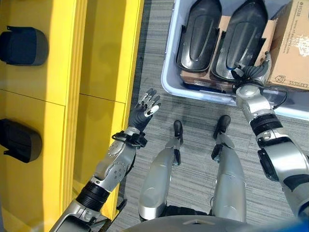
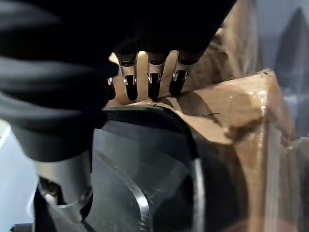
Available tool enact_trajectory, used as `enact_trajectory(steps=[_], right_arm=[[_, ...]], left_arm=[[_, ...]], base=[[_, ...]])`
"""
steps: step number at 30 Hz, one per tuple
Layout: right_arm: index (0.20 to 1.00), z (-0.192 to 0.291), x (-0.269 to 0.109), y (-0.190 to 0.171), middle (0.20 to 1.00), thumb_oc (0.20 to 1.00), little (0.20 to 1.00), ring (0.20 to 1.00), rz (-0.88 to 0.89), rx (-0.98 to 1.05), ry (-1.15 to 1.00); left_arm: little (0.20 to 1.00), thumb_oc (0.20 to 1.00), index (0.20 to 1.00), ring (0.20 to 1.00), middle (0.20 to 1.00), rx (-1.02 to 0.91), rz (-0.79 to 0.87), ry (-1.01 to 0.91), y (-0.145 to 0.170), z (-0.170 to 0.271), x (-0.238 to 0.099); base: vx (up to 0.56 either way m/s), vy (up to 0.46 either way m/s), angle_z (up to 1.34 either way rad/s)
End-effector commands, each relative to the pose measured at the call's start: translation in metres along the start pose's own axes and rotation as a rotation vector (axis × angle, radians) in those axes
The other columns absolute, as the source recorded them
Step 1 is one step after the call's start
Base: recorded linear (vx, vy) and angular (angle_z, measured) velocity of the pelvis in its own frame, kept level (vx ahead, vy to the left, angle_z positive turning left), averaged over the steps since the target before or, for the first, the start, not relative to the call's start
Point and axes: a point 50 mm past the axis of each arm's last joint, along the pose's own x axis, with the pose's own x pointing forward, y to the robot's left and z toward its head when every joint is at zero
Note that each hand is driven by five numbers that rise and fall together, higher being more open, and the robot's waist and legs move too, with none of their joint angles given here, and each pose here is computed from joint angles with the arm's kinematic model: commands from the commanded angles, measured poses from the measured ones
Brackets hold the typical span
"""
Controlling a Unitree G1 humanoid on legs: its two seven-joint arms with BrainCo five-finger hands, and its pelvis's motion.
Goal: Move parts from the plastic box to the shelf.
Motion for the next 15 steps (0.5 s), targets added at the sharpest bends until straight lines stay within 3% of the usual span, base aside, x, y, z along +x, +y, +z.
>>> enact_trajectory(steps=[1, 8, 15], right_arm=[[1.000, 0.028, 0.010, -0.005, 1.000, 1.000, 1.000, 1.000, -0.004, 0.012, -0.080], [1.000, 0.019, 0.014, -0.008, 1.000, 1.000, 1.000, 1.000, -0.015, 0.070, 0.008], [1.000, 0.019, 0.022, -0.016, 1.000, 1.000, 1.000, 1.000, -0.065, -0.170, -0.033]], left_arm=[[1.000, 1.000, 1.000, 1.000, 1.000, -0.018, -0.079, -0.079, -0.025, 0.013, 0.002], [1.000, 1.000, 1.000, 1.000, 1.000, -0.011, -0.075, -0.072, -0.027, 0.012, 0.004], [1.000, 1.000, 1.000, 1.000, 1.000, -0.007, -0.078, -0.068, -0.029, 0.011, 0.008]], base=[[0.00, 0.000, 0.00], [0.00, 0.001, 0.01], [0.00, 0.021, 0.06]])
